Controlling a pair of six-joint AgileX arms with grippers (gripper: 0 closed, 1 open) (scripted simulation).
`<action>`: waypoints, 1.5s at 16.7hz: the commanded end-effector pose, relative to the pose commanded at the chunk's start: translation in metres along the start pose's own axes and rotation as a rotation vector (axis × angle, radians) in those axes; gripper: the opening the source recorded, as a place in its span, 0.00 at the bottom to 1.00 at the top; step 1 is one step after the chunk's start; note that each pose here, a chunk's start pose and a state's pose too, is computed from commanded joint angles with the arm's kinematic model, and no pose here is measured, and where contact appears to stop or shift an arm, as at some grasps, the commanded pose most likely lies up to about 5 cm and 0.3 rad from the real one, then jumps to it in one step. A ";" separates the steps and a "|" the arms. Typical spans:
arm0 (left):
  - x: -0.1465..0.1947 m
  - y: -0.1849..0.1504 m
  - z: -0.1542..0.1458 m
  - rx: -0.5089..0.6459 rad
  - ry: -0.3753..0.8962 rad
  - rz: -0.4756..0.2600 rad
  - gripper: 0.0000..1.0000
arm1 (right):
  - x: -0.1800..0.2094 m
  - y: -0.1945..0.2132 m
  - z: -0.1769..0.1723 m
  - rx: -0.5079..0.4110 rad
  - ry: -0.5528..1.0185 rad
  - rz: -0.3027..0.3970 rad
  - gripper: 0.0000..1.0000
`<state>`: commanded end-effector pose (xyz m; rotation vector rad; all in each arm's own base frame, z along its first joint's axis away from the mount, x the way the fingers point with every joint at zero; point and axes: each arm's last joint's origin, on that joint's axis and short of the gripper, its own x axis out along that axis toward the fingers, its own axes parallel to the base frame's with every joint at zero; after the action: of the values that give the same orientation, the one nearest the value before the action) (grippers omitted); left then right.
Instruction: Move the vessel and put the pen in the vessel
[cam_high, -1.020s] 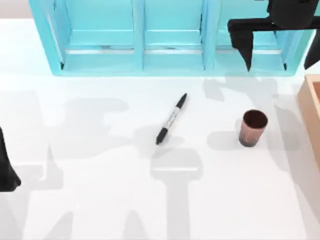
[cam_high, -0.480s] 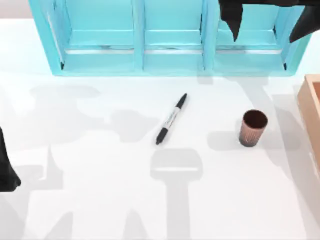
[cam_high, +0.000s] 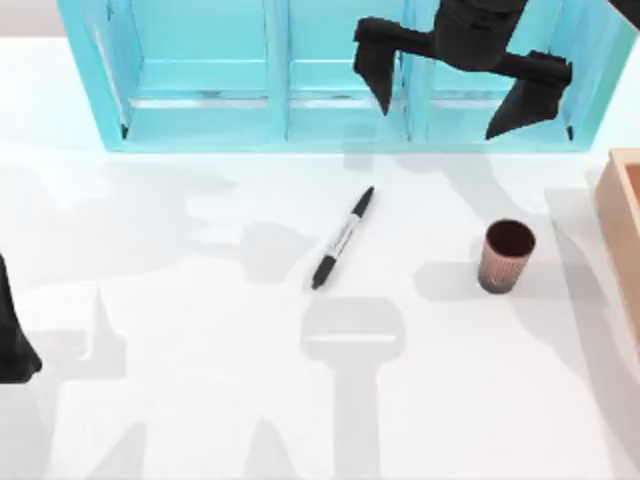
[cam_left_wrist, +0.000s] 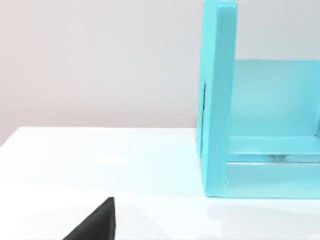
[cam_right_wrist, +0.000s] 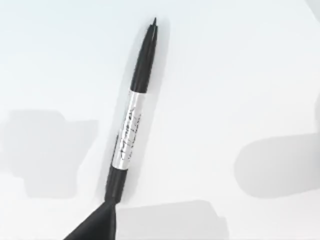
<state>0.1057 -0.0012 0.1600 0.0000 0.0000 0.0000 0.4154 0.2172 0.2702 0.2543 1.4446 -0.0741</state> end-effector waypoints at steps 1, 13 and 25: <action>0.000 0.000 0.000 0.000 0.000 0.000 1.00 | 0.013 0.006 -0.003 0.034 0.013 0.008 1.00; 0.000 0.000 0.000 0.000 0.000 0.000 1.00 | 0.090 0.038 -0.032 0.259 0.068 0.064 1.00; 0.000 0.000 0.000 0.000 0.000 0.000 1.00 | 0.191 0.047 -0.040 0.256 0.071 0.064 1.00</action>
<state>0.1057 -0.0012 0.1600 0.0000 0.0000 0.0000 0.4102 0.2909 0.0839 0.5168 1.4960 -0.1995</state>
